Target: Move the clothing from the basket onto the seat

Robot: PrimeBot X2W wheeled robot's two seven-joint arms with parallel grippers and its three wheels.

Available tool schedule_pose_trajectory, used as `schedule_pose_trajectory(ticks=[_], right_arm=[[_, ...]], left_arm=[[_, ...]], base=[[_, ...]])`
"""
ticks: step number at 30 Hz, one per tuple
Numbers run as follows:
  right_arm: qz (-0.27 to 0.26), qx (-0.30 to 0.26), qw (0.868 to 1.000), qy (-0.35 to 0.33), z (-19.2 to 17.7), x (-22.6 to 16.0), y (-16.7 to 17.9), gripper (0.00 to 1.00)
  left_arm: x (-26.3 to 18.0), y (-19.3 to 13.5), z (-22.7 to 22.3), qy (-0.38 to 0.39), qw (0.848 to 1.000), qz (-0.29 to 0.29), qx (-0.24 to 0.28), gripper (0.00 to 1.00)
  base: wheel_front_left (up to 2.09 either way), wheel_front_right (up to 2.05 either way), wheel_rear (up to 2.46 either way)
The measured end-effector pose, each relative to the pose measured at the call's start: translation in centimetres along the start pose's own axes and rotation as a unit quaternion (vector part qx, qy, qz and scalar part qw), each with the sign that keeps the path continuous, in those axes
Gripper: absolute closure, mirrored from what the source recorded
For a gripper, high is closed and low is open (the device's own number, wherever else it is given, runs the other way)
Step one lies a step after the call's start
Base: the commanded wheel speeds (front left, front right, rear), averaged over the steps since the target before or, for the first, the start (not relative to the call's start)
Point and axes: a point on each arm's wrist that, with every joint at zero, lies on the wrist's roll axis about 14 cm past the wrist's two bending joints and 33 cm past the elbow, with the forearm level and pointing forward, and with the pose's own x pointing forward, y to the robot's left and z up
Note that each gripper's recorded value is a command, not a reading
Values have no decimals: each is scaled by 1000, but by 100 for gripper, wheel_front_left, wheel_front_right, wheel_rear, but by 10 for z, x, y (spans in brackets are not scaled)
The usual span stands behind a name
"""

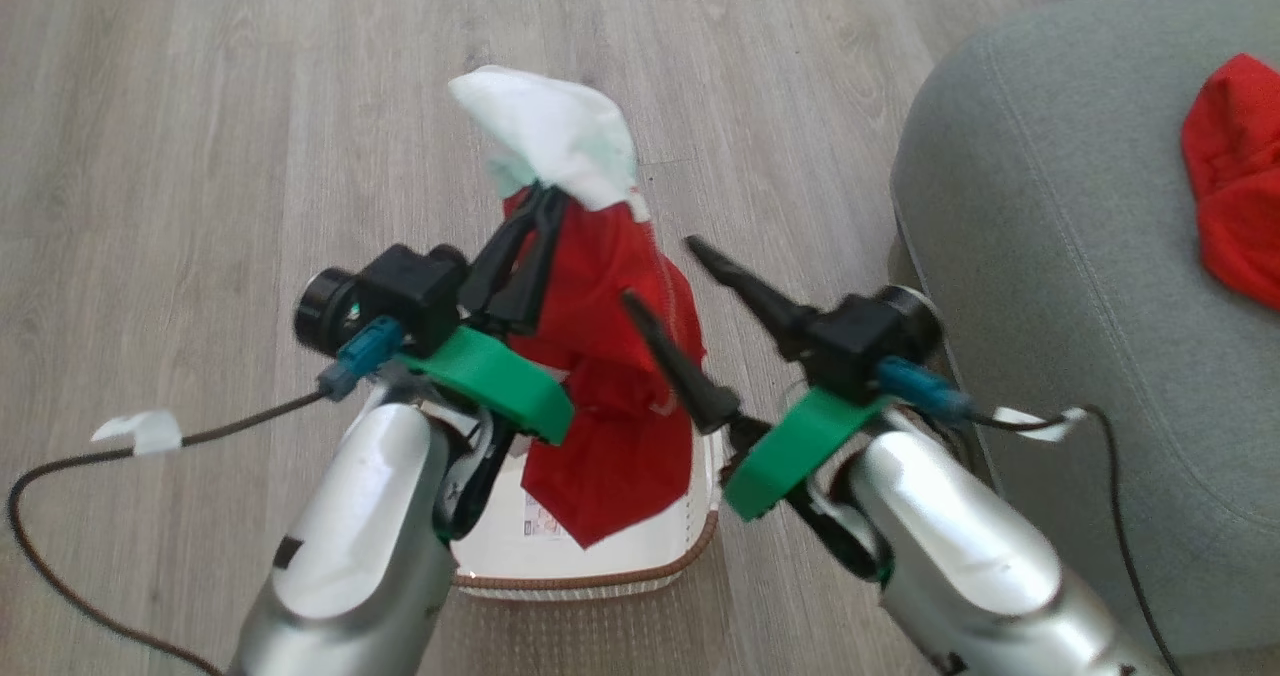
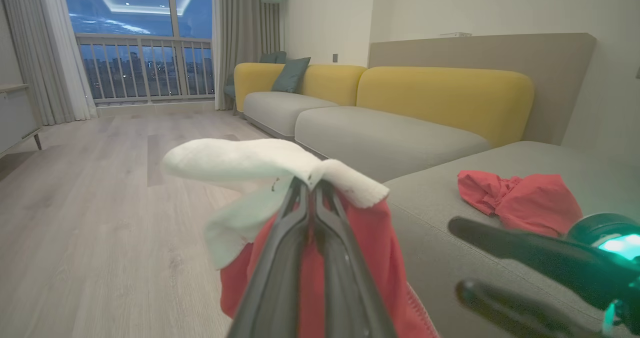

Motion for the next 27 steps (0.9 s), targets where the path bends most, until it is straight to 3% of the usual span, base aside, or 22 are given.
schedule_pose_trajectory(ticks=[5, 13, 27], right_arm=[[44, -16, 998, 42, -23, 9, 22, 0], [46, -30, 992, 110, -64, 1, 21, 0], [-38, -25, 995, 90, -52, 15, -34, 0]], left_arm=[[5, -14, 7, -9, 1000, -22, 0, 100], [5, -27, 17, -20, 999, -40, -3, 100], [-3, -33, 17, -16, 999, -47, -6, 100]], base=[[0, 0, 0], [0, 0, 0], [0, 0, 0]])
